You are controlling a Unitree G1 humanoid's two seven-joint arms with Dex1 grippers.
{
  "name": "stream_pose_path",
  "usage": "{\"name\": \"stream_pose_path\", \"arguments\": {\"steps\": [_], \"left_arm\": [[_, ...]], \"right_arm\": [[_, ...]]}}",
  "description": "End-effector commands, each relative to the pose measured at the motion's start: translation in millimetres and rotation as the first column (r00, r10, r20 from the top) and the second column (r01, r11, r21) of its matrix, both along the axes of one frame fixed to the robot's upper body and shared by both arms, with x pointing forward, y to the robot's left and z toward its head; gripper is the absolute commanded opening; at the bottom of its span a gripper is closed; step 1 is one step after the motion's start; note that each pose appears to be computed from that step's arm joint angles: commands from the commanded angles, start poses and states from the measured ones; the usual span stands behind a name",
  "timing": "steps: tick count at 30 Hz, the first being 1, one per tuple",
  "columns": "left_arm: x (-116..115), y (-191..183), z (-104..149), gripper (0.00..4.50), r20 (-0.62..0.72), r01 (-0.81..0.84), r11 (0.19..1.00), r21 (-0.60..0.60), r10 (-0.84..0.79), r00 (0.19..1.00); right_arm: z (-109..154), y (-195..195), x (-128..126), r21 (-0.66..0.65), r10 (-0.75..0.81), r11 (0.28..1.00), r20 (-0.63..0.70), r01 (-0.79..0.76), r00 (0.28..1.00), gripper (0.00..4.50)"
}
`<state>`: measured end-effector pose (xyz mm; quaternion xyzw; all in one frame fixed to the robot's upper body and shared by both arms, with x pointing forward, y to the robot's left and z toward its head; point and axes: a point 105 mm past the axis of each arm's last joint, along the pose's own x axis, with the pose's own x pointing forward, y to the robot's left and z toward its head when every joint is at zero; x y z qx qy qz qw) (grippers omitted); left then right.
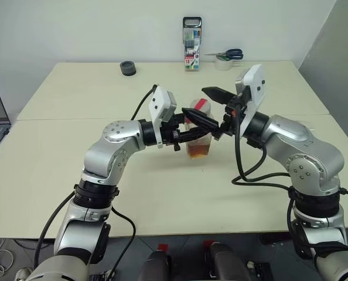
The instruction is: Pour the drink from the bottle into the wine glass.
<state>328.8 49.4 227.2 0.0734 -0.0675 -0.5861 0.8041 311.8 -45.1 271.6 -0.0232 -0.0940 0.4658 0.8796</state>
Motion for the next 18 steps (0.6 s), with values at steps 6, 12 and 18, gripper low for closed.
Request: {"name": "stream_pose_path", "arguments": {"steps": [6, 12, 18], "left_arm": [[-3, -1, 18, 1.98, 0.068, 0.013, 1.000, -0.016, -0.012, 0.998], [-9, -3, 16, 1.98, 0.049, 0.057, 0.998, -0.007, -0.057, 0.997], [-27, -8, 10, 1.98, 0.038, 0.201, 0.977, 0.064, -0.204, 0.978]], "right_arm": [[8, -1, -9, 0.038, 0.030, 0.999, 0.025, -0.031, 0.999, 2.20], [6, 4, -16, 0.005, 0.137, 0.991, 0.022, -0.137, 0.990, 1.91], [-8, 2, -13, -0.208, 0.440, 0.872, -0.065, -0.443, 0.896, 1.91]]}}
